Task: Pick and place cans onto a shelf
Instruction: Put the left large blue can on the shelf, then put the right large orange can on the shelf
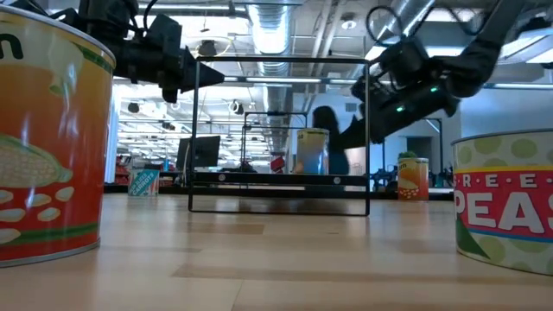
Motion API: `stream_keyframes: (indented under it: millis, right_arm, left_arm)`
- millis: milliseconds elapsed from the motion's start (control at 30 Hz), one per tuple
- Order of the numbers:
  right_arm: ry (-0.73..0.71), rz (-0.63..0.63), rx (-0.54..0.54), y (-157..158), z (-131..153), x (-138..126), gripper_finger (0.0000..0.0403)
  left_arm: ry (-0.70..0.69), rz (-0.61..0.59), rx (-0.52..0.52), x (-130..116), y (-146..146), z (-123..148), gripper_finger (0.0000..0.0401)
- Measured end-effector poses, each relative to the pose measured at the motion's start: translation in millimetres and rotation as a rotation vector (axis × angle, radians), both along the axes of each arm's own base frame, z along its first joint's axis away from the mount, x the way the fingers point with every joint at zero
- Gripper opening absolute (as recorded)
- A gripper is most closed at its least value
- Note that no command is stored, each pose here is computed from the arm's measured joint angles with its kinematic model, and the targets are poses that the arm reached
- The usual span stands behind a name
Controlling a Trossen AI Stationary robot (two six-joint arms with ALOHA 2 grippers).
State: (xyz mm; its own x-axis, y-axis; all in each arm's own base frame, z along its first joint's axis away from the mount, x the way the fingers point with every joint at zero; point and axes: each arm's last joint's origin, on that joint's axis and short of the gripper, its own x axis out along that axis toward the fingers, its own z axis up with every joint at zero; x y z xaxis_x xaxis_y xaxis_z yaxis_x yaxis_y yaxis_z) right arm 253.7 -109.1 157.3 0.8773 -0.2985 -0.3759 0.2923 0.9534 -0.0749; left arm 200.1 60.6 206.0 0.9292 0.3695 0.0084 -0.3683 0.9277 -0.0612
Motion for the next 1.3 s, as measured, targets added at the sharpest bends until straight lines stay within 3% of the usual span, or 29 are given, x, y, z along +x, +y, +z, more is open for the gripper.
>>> stream_keyframes:
  millis: [533, 667, 833, 1033, 1300]
  right_arm:
    - [0.009, -0.091, 0.051, -24.2, -4.1, 23.1, 0.0009]
    - [0.066, -0.073, 0.054, -16.2, 11.9, 12.7, 0.001]
    - [0.197, -0.055, 0.074, 2.1, 41.8, -18.7, 0.0016]
    - [0.364, -0.355, 0.053, 0.9, 76.9, -65.9, 0.0053]
    - [0.486, -0.624, 0.113, -34.9, 74.7, -102.8, 0.0154]
  left_arm:
    - [0.064, 0.031, -0.028, -0.7, 2.9, -7.2, 0.0]
    - [0.064, 0.029, -0.032, -0.6, 2.7, -7.3, 0.0]
    - [0.063, 0.015, -0.036, 0.2, -0.2, -7.4, 0.0]
    - [0.06, -0.001, -0.045, 1.2, -3.4, -7.4, 0.0]
    - [0.079, -0.004, -0.048, 1.3, -4.1, -9.3, 0.0]
